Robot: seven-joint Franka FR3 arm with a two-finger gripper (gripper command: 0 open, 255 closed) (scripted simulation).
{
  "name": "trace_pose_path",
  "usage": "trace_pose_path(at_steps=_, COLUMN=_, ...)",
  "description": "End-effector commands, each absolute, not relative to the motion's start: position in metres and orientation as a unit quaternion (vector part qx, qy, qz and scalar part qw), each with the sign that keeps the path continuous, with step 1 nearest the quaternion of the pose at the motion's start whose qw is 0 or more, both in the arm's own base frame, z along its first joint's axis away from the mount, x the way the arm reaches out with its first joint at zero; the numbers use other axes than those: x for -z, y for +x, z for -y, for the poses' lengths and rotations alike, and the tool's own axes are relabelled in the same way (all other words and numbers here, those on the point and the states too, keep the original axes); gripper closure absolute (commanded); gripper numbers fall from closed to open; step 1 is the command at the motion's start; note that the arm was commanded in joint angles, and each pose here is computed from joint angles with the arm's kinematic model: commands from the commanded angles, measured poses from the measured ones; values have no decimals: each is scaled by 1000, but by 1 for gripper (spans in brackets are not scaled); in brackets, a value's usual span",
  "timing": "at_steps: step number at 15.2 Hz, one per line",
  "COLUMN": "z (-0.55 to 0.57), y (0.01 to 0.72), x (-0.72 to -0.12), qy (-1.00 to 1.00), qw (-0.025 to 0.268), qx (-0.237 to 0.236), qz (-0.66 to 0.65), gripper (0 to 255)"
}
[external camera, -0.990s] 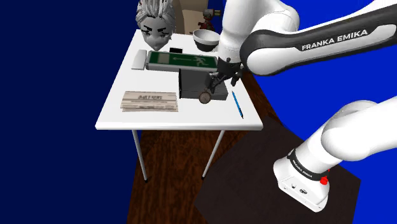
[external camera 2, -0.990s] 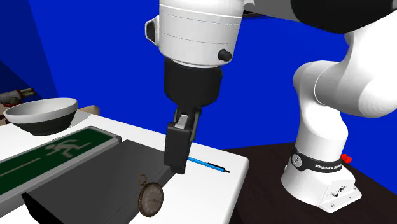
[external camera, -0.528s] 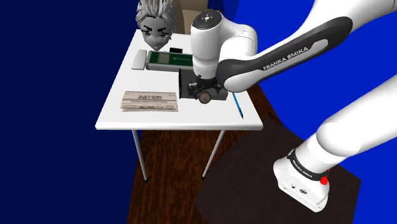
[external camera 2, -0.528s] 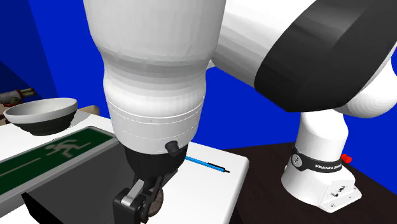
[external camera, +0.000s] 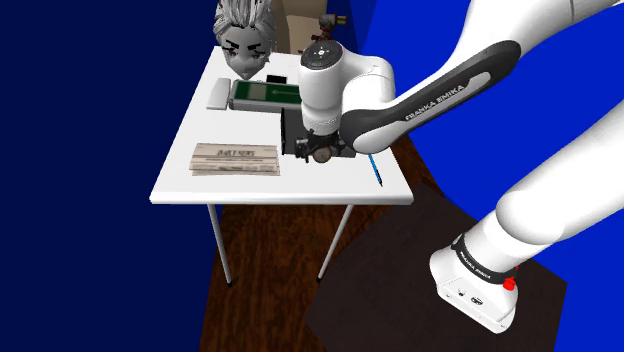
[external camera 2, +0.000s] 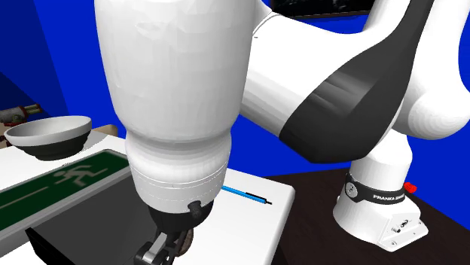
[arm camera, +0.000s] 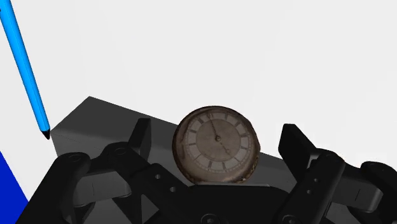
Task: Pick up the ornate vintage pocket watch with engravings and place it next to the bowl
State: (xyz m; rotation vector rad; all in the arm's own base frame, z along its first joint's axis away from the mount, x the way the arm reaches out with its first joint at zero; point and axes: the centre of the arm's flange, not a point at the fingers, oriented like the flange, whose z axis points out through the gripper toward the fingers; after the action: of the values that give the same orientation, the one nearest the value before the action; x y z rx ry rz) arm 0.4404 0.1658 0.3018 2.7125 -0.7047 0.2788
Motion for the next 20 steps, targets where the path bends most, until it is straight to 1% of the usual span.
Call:
trace_pose_path(at_steps=1, z=-165, y=440, x=-300, qy=950, qw=162, qx=-98, qz=247, gripper=0)
trace_pose_path(at_steps=6, z=-165, y=440, x=-300, qy=950, qw=162, qx=-98, qz=247, gripper=0)
trace_pose_path(at_steps=7, z=-165, y=440, x=-300, qy=950, qw=162, qx=-98, qz=247, gripper=255)
trace_pose_path(at_steps=16, z=-165, y=440, x=-300, qy=950, qw=162, qx=-98, qz=247, gripper=255)
trace_pose_path(at_steps=20, z=-165, y=440, x=-321, qy=950, qw=162, qx=-98, qz=247, gripper=255)
